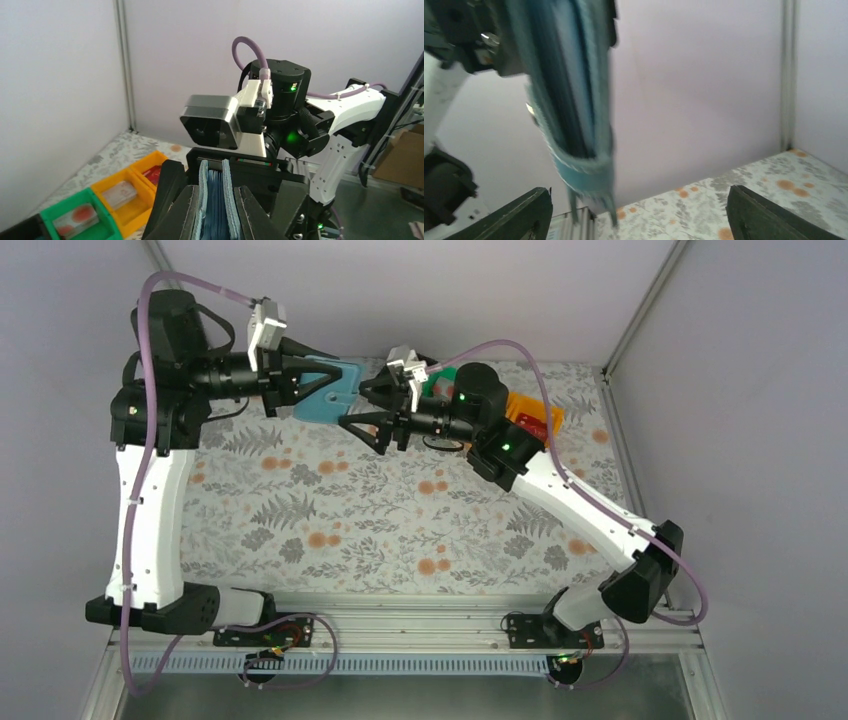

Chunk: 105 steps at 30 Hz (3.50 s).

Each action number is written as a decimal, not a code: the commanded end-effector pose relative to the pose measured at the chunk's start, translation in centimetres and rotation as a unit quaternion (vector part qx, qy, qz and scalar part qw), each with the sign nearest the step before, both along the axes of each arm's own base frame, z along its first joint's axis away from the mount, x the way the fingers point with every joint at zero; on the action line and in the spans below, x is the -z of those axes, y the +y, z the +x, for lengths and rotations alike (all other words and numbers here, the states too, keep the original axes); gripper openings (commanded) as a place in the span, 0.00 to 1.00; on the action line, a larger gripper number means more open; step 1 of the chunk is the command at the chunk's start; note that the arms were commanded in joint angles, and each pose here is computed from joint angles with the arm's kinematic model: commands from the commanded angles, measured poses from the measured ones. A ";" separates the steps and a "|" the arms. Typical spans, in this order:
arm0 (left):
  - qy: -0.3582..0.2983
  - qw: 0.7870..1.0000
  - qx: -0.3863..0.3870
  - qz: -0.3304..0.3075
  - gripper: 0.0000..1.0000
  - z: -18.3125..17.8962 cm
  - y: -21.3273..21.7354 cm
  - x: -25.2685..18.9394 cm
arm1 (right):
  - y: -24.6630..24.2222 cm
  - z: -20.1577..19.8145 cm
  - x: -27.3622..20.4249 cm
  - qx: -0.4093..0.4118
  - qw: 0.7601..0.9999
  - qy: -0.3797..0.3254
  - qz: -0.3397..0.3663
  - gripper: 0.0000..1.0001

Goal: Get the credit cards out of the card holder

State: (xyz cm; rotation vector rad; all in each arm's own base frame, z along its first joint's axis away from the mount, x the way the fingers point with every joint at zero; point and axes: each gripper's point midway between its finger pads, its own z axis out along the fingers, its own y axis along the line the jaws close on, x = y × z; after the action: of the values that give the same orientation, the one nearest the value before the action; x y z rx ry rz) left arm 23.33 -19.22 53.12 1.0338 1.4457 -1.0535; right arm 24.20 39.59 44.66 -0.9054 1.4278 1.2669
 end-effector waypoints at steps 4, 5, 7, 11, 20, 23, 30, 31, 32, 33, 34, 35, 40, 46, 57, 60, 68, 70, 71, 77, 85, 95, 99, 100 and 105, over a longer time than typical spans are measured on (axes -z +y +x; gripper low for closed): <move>0.028 0.999 0.020 -0.012 0.02 -0.1 -0.5 0.4 | 1.4 -2.8 -1.2 -0.095 0.994 -0.057 0.023 0.58; 0.031 0.999 0.020 -0.013 0.02 0.0 -0.5 0.5 | 1.4 -2.7 -1.3 -0.095 0.993 -0.059 0.025 0.50; 0.034 0.999 0.021 -0.012 0.02 0.1 -0.5 0.8 | 1.6 -2.9 -1.3 -0.105 0.992 -0.059 0.024 0.23; 0.020 1.000 0.004 0.008 0.13 0.2 -0.2 1.7 | 1.1 -2.7 -1.1 -0.092 0.993 -0.067 0.004 0.04; -0.029 0.989 -0.022 0.143 0.55 -1.4 1.5 6.9 | -1.2 -5.8 1.6 -0.143 0.978 -0.108 -0.105 0.04; -0.053 0.986 -0.019 0.159 0.55 -1.9 1.7 7.7 | -1.4 -6.2 1.7 -0.149 0.976 -0.115 -0.113 0.04; -0.088 0.984 0.003 0.157 0.54 -3.8 1.6 8.0 | -2.1 -6.1 1.0 -0.131 0.974 -0.139 -0.122 0.04; -0.082 0.984 0.003 0.159 0.53 -3.8 1.7 8.5 | -2.2 -6.3 0.9 -0.133 0.973 -0.143 -0.121 0.04; -0.075 0.984 0.005 0.159 0.53 -3.7 1.6 8.9 | -2.3 -6.4 0.8 -0.136 0.973 -0.146 -0.119 0.04; -0.069 0.985 0.011 0.156 0.52 -3.7 1.5 9.1 | -2.3 -6.5 0.8 -0.139 0.972 -0.147 -0.118 0.04; -0.063 0.986 0.018 0.151 0.51 -3.7 1.4 9.4 | -2.2 -6.7 0.8 -0.144 0.972 -0.147 -0.117 0.04; -0.058 0.987 0.026 0.144 0.47 -3.8 1.2 9.4 | -2.2 -6.8 0.8 -0.149 0.971 -0.147 -0.116 0.04; -0.053 0.991 0.060 0.110 0.11 -4.5 0.6 8.8 | -1.9 -6.7 1.1 -0.152 0.971 -0.147 -0.115 0.04; -0.010 0.990 -0.004 0.138 0.02 -2.2 1.3 10.5 | -3.3 -1.3 1.3 0.004 0.988 -0.099 -0.120 0.40; 0.093 0.942 -0.284 0.156 0.02 8.0 5.9 13.3 | -3.2 4.9 1.9 0.264 0.961 0.071 -0.049 0.45; 0.101 0.936 -0.296 0.162 0.02 8.5 6.3 14.2 | -0.6 4.9 1.3 0.238 0.966 0.097 -0.029 0.46; 0.099 0.939 -0.289 0.156 0.02 8.2 6.1 13.9 | 4.9 6.0 1.8 0.193 0.975 0.102 -0.038 0.39; 0.100 0.941 -0.284 0.156 0.02 8.1 6.0 14.0 | 5.3 6.7 2.4 0.202 0.973 0.105 -0.046 0.36; 0.100 0.941 -0.282 0.155 0.02 8.0 5.9 14.0 | 5.5 6.9 2.5 0.205 0.972 0.107 -0.047 0.35; 0.099 0.946 -0.270 0.149 0.02 7.7 5.5 13.5 | 6.0 8.2 4.3 0.228 0.965 0.117 -0.059 0.28; 0.098 0.946 -0.272 0.147 0.02 7.9 5.5 13.5 | 7.1 9.3 8.2 0.242 0.955 0.138 -0.102 0.30; 0.101 0.950 -0.256 0.146 0.02 7.4 5.1 13.7 | 5.4 11.6 9.3 0.318 0.932 0.122 -0.123 0.05; 0.102 0.954 -0.242 0.146 0.03 6.9 4.8 13.8 | 2.9 13.5 9.7 0.362 0.915 0.113 -0.135 0.04; 0.100 0.954 -0.241 0.146 0.02 6.7 4.8 13.7 | 1.9 14.0 10.0 0.374 0.910 0.114 -0.139 0.04; 0.095 0.954 -0.237 0.154 0.02 6.4 5.0 13.9 | -5.3 16.3 11.7 0.413 0.890 0.124 -0.150 0.04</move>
State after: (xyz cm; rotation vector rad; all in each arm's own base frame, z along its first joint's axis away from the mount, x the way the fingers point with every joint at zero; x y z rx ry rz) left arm 31.43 -13.14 37.43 0.6690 2.0327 -0.5447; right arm 37.93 41.09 34.29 -0.3251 1.9217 0.6606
